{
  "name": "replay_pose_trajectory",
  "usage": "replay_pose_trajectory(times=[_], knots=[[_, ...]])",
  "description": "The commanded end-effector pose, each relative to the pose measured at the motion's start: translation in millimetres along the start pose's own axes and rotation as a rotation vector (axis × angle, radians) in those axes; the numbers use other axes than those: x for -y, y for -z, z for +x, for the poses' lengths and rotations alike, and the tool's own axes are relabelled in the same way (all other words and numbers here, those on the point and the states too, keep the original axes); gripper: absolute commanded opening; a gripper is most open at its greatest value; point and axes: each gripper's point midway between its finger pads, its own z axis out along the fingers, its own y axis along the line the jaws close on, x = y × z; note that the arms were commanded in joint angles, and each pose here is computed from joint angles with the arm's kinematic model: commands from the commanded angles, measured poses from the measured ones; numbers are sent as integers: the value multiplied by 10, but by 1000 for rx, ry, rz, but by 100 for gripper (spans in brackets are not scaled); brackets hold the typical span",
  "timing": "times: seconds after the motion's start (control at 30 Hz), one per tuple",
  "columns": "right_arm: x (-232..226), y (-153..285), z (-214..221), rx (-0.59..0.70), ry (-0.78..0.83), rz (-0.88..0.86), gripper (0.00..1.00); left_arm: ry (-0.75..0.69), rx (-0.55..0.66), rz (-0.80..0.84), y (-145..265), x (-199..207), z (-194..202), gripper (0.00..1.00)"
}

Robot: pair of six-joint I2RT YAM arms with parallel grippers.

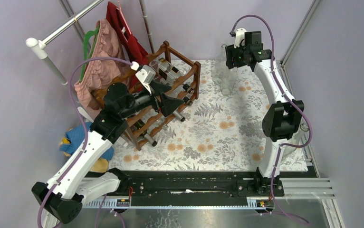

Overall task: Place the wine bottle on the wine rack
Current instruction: Pick up the wine bottle from the center of the board.

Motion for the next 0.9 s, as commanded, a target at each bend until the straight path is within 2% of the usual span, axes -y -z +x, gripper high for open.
replay_pose_trajectory(times=[0.0,0.03,0.2,0.33,0.43,0.57,0.7,0.87], knots=[[-9,48,-192,52,-7,-12,60,31,20,45,10,83,-23,99],[-19,36,-179,49,-7,-18,55,41,16,51,4,88,-2,99],[-56,70,-130,45,4,-34,19,80,-10,67,-18,99,98,99],[-56,383,-240,105,26,-7,5,87,-26,103,-16,186,180,98],[-179,749,-293,157,18,-39,0,31,-15,168,-55,436,223,98],[-493,1210,-154,182,-30,-156,0,-101,-23,218,-109,776,430,98],[-845,1511,257,146,-87,-289,0,-262,25,261,-109,992,724,99],[-1242,1841,733,105,-136,-452,0,-355,54,221,-112,1004,1153,99]])
